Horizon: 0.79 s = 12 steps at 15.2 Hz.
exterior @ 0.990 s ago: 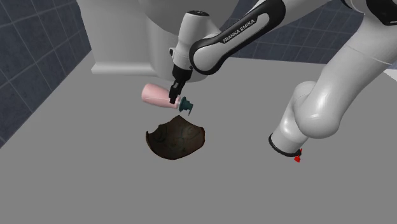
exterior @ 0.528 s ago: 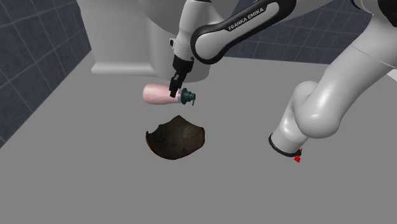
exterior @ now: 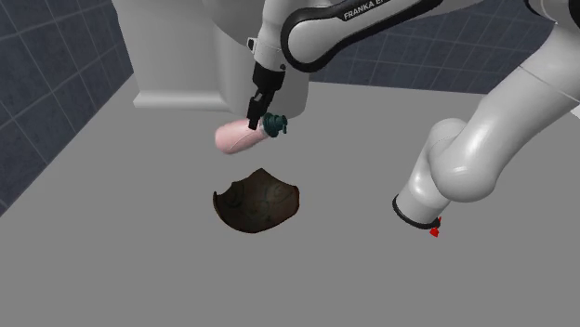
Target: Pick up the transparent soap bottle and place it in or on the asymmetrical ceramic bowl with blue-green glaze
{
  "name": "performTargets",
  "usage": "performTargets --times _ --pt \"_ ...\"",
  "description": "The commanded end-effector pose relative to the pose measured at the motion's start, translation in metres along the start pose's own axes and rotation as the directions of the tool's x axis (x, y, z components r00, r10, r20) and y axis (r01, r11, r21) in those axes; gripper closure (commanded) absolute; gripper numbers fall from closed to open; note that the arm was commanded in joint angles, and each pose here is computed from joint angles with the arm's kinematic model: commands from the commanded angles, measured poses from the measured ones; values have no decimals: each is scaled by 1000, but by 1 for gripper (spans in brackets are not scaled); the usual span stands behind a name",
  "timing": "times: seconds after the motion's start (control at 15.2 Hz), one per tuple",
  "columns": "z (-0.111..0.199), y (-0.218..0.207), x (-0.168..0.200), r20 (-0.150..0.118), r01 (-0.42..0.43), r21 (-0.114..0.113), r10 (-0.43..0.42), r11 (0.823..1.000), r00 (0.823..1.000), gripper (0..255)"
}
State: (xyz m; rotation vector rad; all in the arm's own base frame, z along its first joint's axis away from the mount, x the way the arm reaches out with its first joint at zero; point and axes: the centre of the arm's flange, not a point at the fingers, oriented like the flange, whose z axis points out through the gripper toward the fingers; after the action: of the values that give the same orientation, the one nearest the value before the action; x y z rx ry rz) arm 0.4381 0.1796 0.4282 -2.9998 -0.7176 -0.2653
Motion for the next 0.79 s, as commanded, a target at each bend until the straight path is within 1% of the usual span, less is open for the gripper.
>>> performTargets --times 0.0,0.73 --pt "-11 0 2 0 0 0 0 1000 1000 255" --pt "-68 0 13 0 0 0 0 1000 1000 255"
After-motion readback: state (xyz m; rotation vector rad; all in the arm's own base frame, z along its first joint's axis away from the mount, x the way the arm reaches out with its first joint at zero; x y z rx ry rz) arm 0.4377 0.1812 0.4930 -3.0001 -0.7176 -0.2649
